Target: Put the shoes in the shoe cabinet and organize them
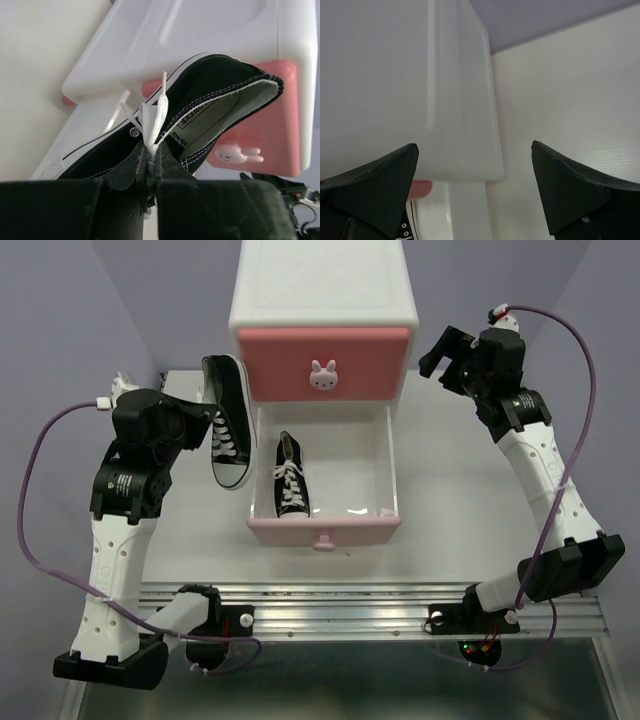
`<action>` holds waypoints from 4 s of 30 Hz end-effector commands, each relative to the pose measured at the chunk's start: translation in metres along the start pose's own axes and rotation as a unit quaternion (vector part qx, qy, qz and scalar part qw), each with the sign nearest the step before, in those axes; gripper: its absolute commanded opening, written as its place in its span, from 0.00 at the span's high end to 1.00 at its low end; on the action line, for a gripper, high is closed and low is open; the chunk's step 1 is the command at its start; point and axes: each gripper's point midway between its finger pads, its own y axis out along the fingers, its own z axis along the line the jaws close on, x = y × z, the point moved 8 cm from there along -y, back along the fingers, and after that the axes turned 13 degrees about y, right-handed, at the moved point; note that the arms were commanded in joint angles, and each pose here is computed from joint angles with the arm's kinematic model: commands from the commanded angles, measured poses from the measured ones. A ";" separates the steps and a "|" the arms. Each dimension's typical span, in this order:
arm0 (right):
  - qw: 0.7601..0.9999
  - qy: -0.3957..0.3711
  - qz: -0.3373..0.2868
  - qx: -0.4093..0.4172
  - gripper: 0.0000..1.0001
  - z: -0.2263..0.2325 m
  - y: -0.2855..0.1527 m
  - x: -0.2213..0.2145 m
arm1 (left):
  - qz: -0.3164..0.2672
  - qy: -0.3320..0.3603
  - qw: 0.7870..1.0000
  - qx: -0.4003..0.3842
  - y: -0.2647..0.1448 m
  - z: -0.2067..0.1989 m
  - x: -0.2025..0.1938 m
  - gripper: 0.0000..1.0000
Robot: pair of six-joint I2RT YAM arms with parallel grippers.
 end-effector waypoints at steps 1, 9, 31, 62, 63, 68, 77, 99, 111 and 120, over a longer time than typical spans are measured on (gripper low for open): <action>0.999 0.017 -0.032 0.018 0.00 0.007 -0.012 0.010 | -0.064 -0.075 0.992 -0.081 -0.028 -0.031 0.018 1.00; 0.999 0.023 -0.025 0.019 0.00 0.002 -0.012 0.003 | -0.037 -0.107 0.989 -0.099 -0.041 -0.045 -0.002 1.00; 0.999 -0.011 -0.043 0.014 0.00 -0.002 -0.022 0.009 | 0.010 -0.103 0.992 -0.067 0.001 -0.056 -0.112 1.00; 0.999 -0.014 -0.042 -0.005 0.00 -0.015 -0.031 0.000 | 0.090 -0.035 0.995 0.015 0.040 -0.043 -0.216 1.00; 0.999 -0.012 -0.041 -0.005 0.00 -0.015 -0.030 0.000 | 0.096 -0.039 0.994 0.026 0.042 -0.040 -0.220 1.00; 0.999 -0.011 -0.037 -0.004 0.00 -0.014 -0.028 -0.002 | 0.102 -0.050 0.993 0.037 0.054 -0.039 -0.235 1.00; 0.999 -0.021 -0.034 -0.006 0.00 -0.014 -0.022 -0.002 | 0.091 -0.037 0.992 0.077 0.074 -0.042 -0.249 1.00; 0.997 -0.062 -0.033 -0.010 0.00 -0.016 -0.018 0.000 | 0.077 0.005 0.984 0.160 0.103 -0.028 -0.252 1.00; 0.997 -0.069 -0.032 -0.011 0.00 -0.015 -0.012 0.001 | 0.079 0.106 0.983 0.124 0.102 -0.034 -0.239 1.00; 0.997 -0.071 -0.033 -0.012 0.00 -0.015 -0.012 0.002 | 0.104 0.166 0.973 0.126 0.106 -0.025 -0.249 1.00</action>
